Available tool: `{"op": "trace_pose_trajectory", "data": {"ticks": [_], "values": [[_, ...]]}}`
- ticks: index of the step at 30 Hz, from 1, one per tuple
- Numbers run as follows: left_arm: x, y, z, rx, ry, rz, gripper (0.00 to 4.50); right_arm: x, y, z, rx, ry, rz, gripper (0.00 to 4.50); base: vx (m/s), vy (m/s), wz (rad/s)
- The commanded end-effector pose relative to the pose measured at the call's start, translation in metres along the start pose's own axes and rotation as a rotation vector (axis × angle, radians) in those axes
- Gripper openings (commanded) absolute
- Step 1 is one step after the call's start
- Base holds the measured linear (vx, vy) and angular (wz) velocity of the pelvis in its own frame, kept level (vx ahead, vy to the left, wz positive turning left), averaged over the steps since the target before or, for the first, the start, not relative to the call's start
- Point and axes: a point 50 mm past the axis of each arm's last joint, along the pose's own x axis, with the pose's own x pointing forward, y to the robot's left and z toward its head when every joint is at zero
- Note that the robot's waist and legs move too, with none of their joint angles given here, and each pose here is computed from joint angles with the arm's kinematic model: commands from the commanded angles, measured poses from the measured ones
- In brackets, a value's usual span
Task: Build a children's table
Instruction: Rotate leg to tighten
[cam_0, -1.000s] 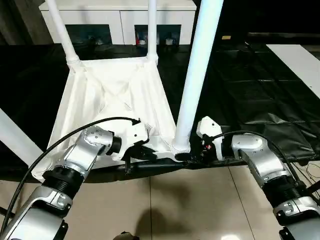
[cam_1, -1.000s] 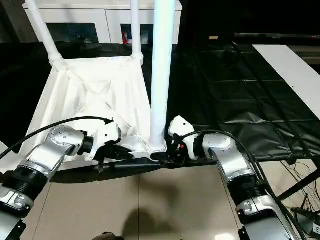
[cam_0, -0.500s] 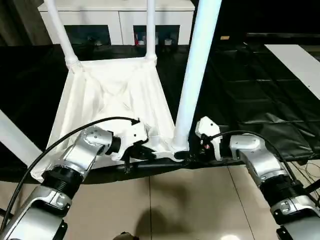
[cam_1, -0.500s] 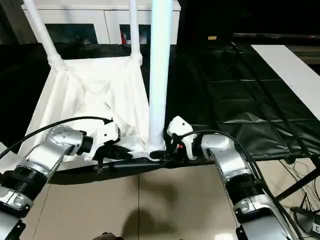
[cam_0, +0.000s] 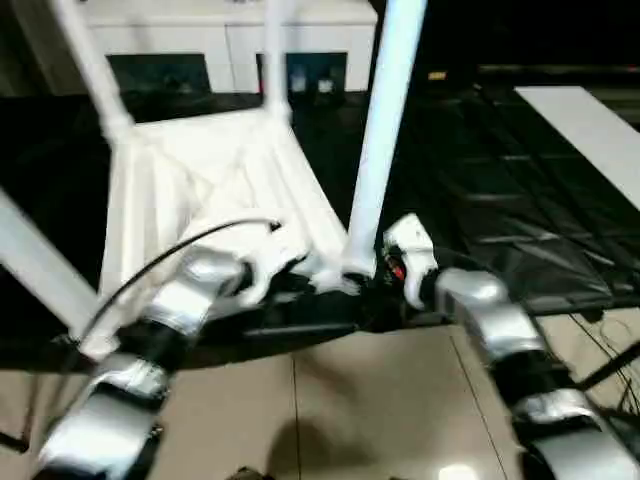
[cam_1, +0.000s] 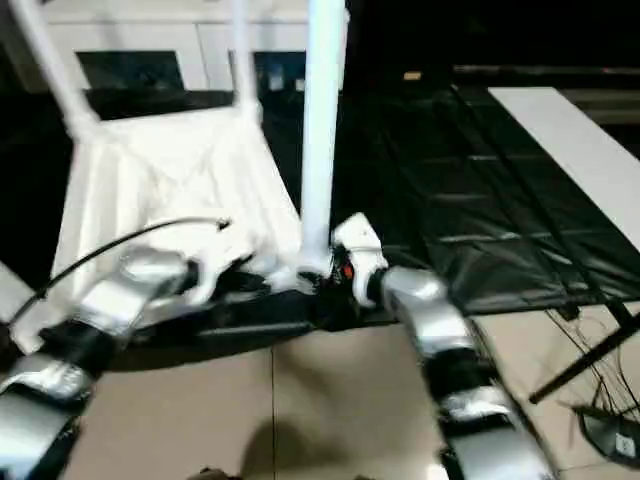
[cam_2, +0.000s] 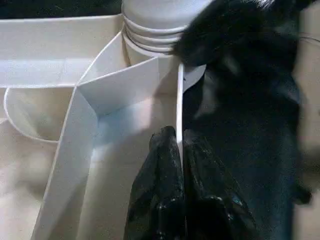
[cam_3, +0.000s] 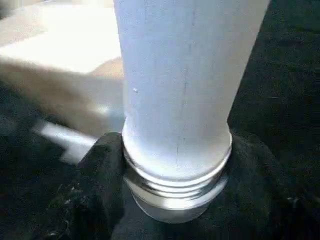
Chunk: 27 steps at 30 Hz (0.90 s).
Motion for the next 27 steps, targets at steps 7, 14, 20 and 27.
{"op": "trace_pose_trajectory", "data": {"ticks": [7,14,20,27], "values": [[0.021,0.012,0.022,-0.062,-0.022,0.314,0.0,0.026,0.009,0.007,0.066,0.041,-0.351,2.64,0.0,0.0,0.0],[0.023,0.012,0.02,-0.03,0.0,0.306,0.0,0.03,0.018,0.023,0.06,-0.073,-0.238,3.2,0.0,0.0,0.0],[0.018,0.011,0.009,-0.019,0.012,0.229,0.0,0.023,0.01,0.028,-0.02,-0.115,-0.148,3.49,0.0,0.0,0.0],[-0.001,0.004,-0.007,0.063,0.018,0.025,0.0,0.0,0.002,0.024,-0.187,-0.102,0.132,3.49,0.0,0.0,0.0]]}}
